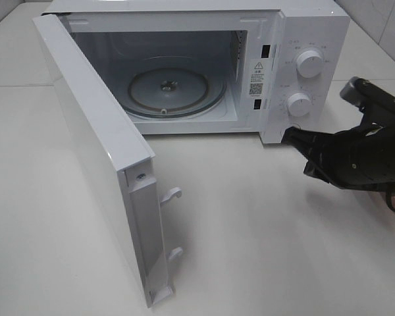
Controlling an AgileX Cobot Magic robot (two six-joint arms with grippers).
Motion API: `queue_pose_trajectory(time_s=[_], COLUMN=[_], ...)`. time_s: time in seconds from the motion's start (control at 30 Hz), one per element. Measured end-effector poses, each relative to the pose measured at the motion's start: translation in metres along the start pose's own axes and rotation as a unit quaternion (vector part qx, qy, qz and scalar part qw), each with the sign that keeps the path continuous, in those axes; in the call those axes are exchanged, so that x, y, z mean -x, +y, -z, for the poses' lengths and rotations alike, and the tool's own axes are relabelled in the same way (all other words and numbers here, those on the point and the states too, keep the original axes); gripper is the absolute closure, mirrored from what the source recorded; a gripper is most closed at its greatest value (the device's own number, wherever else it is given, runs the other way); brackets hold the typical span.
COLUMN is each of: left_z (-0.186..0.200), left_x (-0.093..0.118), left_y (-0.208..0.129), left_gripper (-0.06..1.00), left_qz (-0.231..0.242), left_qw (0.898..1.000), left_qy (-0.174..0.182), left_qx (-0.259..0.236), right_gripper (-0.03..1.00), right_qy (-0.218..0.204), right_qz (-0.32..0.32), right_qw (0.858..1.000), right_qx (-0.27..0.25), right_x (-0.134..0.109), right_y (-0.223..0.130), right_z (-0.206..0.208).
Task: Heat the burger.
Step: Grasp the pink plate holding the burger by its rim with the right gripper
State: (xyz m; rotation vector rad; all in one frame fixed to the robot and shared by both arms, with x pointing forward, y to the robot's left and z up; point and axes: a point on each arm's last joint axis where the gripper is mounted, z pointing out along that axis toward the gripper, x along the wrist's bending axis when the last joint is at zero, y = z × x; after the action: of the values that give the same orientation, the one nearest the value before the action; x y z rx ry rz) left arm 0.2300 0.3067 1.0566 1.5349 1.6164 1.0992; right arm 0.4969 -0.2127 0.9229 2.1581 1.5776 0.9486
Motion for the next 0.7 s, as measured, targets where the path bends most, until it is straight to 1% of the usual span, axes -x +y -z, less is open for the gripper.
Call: queue_pose_trajectory(time_s=[0.03,0.07,0.1,0.13,0.17,0.2,0.23,0.27,0.3,0.33,0.37,0.4,0.47,0.5,0.53,0.57,0.6,0.63,0.67,0.7], left_z=[0.0,0.0,0.0,0.0,0.0,0.0,0.0,0.0,0.0,0.0,0.0,0.0,0.0,0.0,0.0,0.0,0.0,0.0,0.0,0.0], left_x=[0.0,0.0,0.0,0.0,0.0,0.0,0.0,0.0,0.0,0.0,0.0,0.0,0.0,0.0,0.0,0.0,0.0,0.0,0.0,0.0], left_y=[0.0,0.0,0.0,0.0,0.0,0.0,0.0,0.0,0.0,0.0,0.0,0.0,0.0,0.0,0.0,0.0,0.0,0.0,0.0,0.0], left_gripper=[-0.03,-0.03,-0.03,-0.03,-0.03,-0.03,-0.03,-0.03,-0.03,-0.03,-0.03,-0.03,-0.03,-0.03,-0.03,-0.03,-0.03,-0.03,-0.03,-0.03], left_qz=[0.0,0.0,0.0,0.0,0.0,0.0,0.0,0.0,0.0,0.0,0.0,0.0,0.0,0.0,0.0,0.0,0.0,0.0,0.0,0.0], left_qw=[1.0,1.0,1.0,1.0,1.0,1.0,1.0,1.0,1.0,1.0,1.0,1.0,1.0,1.0,1.0,1.0,1.0,1.0,1.0,1.0], left_qy=[0.0,0.0,0.0,0.0,0.0,0.0,0.0,0.0,0.0,0.0,0.0,0.0,0.0,0.0,0.0,0.0,0.0,0.0,0.0,0.0], left_qx=[0.0,0.0,0.0,0.0,0.0,0.0,0.0,0.0,0.0,0.0,0.0,0.0,0.0,0.0,0.0,0.0,0.0,0.0,0.0,0.0], right_gripper=[0.95,0.95,0.95,0.95,0.95,0.95,0.95,0.95,0.95,0.95,0.95,0.95,0.95,0.95,0.95,0.95,0.95,0.95,0.95,0.95], right_qy=[0.0,0.013,0.013,0.034,0.044,0.044,0.061,0.068,0.068,0.073,0.073,0.073,0.049,0.049,0.037,0.01,0.01,-0.007,-0.039,-0.039], right_qz=[0.0,0.05,0.05,0.08,0.089,0.089,0.093,0.089,0.089,0.083,0.078,0.078,0.061,0.061,0.063,0.052,0.052,0.051,0.046,0.046], right_qw=[1.0,0.998,0.998,0.994,0.992,0.992,0.989,0.987,0.987,0.984,0.983,0.983,0.977,0.977,0.975,0.972,0.972,0.97,0.966,0.966], right_qx=[0.0,-0.032,-0.032,-0.061,-0.073,-0.073,-0.1,-0.114,-0.114,-0.138,-0.152,-0.152,-0.201,-0.201,-0.21,-0.23,-0.23,-0.239,-0.249,-0.249], right_x=[0.0,-0.003,-0.003,-0.006,-0.007,-0.007,-0.008,-0.007,-0.007,-0.003,-0.001,-0.001,0.01,0.01,0.014,0.019,0.019,0.021,0.025,0.025], right_y=[0.0,-0.004,-0.004,-0.008,-0.009,-0.009,-0.011,-0.011,-0.011,-0.011,-0.012,-0.012,-0.01,-0.01,-0.007,0.001,0.001,0.005,0.016,0.016], right_z=[0.0,0.006,0.006,0.013,0.016,0.016,0.02,0.021,0.021,0.023,0.024,0.024,0.026,0.026,0.027,0.029,0.029,0.031,0.034,0.034])
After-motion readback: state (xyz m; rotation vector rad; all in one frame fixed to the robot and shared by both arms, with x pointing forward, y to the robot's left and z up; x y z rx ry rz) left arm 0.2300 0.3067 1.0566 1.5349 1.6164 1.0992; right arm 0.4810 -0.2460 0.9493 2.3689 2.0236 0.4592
